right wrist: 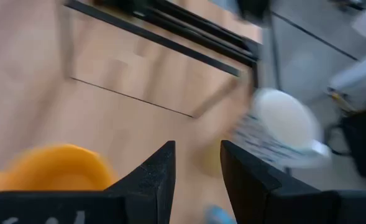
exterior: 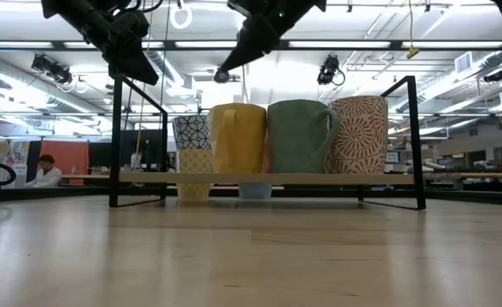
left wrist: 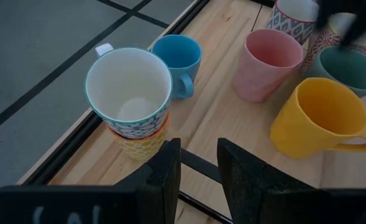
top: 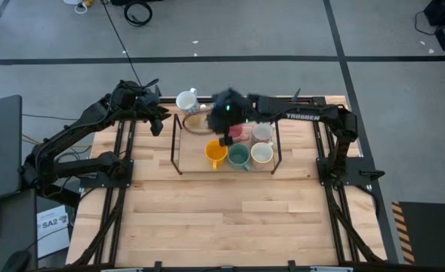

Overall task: Place coffee mugs
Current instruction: Put the blue mug on the shelf

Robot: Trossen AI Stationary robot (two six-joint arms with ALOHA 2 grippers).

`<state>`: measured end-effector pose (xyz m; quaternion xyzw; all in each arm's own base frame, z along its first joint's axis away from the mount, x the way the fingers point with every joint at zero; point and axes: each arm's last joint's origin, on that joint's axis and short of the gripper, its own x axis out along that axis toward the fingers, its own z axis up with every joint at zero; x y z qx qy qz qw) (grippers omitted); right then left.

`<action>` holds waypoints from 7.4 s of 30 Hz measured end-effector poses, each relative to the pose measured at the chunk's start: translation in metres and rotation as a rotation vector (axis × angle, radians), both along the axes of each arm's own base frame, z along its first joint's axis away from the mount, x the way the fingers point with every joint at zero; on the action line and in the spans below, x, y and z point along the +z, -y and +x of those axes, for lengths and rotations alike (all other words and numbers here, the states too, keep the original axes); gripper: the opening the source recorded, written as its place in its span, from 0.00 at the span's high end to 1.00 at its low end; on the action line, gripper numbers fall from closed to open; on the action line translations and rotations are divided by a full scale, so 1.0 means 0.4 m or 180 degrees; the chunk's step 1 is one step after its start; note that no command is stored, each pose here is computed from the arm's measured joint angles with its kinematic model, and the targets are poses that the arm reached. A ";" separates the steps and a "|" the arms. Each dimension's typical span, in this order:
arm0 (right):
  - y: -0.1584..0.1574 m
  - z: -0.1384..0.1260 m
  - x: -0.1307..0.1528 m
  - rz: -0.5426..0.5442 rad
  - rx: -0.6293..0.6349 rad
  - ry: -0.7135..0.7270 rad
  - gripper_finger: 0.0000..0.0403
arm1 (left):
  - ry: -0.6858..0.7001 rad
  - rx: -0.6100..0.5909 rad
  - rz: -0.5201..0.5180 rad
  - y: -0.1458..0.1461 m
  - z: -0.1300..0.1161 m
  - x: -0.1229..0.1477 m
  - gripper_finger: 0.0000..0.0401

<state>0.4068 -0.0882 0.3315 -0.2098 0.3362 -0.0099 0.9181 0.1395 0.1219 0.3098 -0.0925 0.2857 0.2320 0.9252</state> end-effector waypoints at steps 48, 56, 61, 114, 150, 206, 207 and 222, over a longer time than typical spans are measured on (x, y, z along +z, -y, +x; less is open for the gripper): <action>0.436 -0.183 -0.119 0.1264 -0.1610 0.0762 0.67 | -0.0007 0.0007 0.0008 0.000 0.000 0.000 0.72; 0.439 -0.178 -0.118 0.1234 -0.1684 0.0727 0.67 | -0.0005 0.0007 0.0007 0.000 0.000 0.000 0.72; 0.444 -0.157 -0.172 0.1304 -0.1715 0.0538 0.67 | -0.0001 0.0007 0.0008 0.000 0.000 0.000 0.72; 0.436 -0.142 -0.331 0.1481 -0.1927 -0.0118 0.78 | -0.0032 0.0039 0.0035 0.000 0.001 0.000 0.72; 0.403 -0.063 -0.199 0.1608 -0.1353 0.0281 0.93 | -0.0032 0.0038 0.0036 0.000 0.001 0.000 0.72; 0.323 -0.026 -0.161 0.1491 -0.1229 0.0000 0.93 | -0.0032 0.0038 0.0034 0.000 0.000 -0.001 0.72; 0.317 -0.022 -0.158 0.1499 -0.1196 0.0007 0.93 | -0.0033 0.0039 0.0033 0.000 0.001 -0.001 0.72; 0.249 -0.006 -0.174 0.1480 -0.0969 -0.0339 0.93 | -0.0033 0.0039 0.0033 0.000 0.001 -0.001 0.72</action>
